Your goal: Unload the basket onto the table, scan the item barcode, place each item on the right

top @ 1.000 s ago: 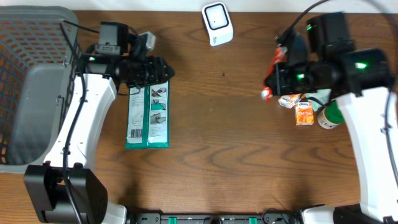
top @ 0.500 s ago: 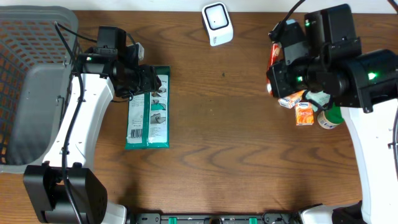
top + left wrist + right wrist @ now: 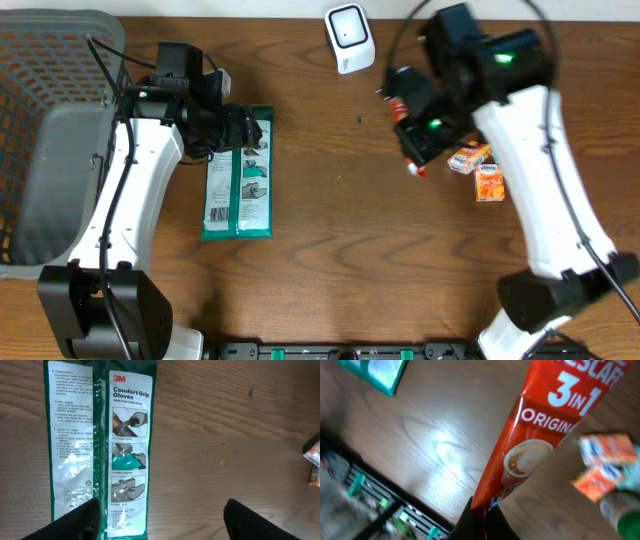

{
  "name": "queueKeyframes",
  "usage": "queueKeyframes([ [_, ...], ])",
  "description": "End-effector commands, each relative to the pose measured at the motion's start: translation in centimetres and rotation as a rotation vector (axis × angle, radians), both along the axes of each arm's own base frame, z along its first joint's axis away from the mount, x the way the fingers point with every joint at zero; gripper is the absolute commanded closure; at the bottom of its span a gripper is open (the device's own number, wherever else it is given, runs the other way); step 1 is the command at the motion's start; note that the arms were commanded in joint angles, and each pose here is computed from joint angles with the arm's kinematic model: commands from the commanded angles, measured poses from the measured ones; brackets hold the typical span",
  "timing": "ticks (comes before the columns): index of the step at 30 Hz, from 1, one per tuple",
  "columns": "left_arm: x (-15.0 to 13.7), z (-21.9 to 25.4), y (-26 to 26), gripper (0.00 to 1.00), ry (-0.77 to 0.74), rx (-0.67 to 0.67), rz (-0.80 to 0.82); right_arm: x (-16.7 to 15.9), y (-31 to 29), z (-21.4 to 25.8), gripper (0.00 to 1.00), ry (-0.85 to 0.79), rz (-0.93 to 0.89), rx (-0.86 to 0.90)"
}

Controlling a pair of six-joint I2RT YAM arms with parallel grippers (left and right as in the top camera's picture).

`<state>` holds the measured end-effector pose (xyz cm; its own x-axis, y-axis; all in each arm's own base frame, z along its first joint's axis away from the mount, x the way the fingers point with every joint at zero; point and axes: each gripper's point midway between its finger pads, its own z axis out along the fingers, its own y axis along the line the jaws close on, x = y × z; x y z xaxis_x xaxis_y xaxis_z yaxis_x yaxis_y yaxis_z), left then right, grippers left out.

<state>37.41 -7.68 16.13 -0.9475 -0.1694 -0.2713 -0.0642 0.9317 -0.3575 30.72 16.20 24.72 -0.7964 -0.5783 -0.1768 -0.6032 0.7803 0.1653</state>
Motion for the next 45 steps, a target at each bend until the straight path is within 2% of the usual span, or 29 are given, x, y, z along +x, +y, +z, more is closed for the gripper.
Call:
queueKeyframes([
  [1, 0.3, 0.6, 0.2, 0.21, -0.02, 0.014, -0.003, -0.3, 2.9, -1.9, 0.99, 0.022, 0.191, -0.019],
  [11, 0.3, 0.6, 0.2, 0.2, -0.02, 0.014, -0.003, 1.8, 4.2, -11.8, 0.99, 0.228, 0.174, -0.176],
  [13, 0.3, 0.6, 0.2, 0.2, -0.02, 0.014, -0.003, 2.4, 4.1, -13.5, 0.92, 0.241, 0.142, -0.21],
  [14, 0.3, 0.6, 0.2, 0.2, -0.02, 0.014, -0.003, 2.6, 4.0, -14.1, 0.81, 0.248, 0.133, -0.223],
  [16, 0.3, 0.6, 0.2, 0.2, -0.02, 0.014, -0.003, 2.8, 4.2, -14.9, 0.42, 0.255, 0.131, -0.232],
  [17, 0.3, 0.6, 0.2, 0.2, -0.02, 0.014, -0.003, 2.8, 4.2, -15.2, 0.13, 0.26, 0.133, -0.235],
  [18, 0.3, 0.6, 0.2, 0.2, -0.02, 0.014, -0.003, 2.8, 4.2, -15.2, 0.01, 0.261, 0.133, -0.235],
  [21, 0.3, 0.6, 0.2, 0.2, -0.02, 0.014, -0.003, 2.9, 4.0, -15.2, 0.01, 0.256, 0.121, -0.248],
  [26, 0.3, 0.6, 0.2, 0.2, -0.02, 0.014, -0.003, 3.4, 1.6, -15.0, 0.01, 0.236, 0.001, -0.371],
  [30, 0.3, 0.6, 0.2, 0.2, -0.02, 0.014, -0.003, 2.1, 3.6, -15.2, 0.01, 0.322, -0.039, -0.256],
  [32, 0.3, 0.6, 0.2, 0.2, -0.02, 0.014, -0.003, 1.4, 3.7, -15.6, 0.01, 0.346, -0.018, -0.254],
  [33, 0.3, 0.6, 0.2, 0.2, -0.02, 0.015, -0.003, 1.2, 3.5, -15.9, 0.09, 0.353, -0.015, -0.268],
  [34, 0.3, 0.6, 0.2, 0.2, -0.02, 0.014, -0.003, 1.0, 3.5, -16.4, 0.25, 0.361, -0.013, -0.273],
  [36, 0.3, 0.6, 0.2, 0.2, -0.02, 0.014, -0.003, 0.5, 3.4, -17.5, 0.64, 0.376, -0.017, -0.282],
  [37, 0.3, 0.6, 0.2, 0.2, -0.02, 0.014, -0.003, 0.4, 3.4, -17.9, 0.78, 0.379, -0.015, -0.285],
  [38, 0.3, 0.6, 0.2, 0.2, -0.02, 0.014, -0.003, 0.2, 3.4, -18.7, 0.8, 0.382, -0.017, -0.287],
  [41, 0.3, 0.6, 0.2, 0.2, -0.02, 0.014, -0.003, 0.0, 3.5, -20.3, 0.7, 0.379, -0.026, -0.295],
  [45, 0.3, 0.6, 0.2, 0.2, -0.02, 0.014, -0.003, 0.2, 4.1, -22.2, 0.64, 0.344, -0.014, -0.283],
])
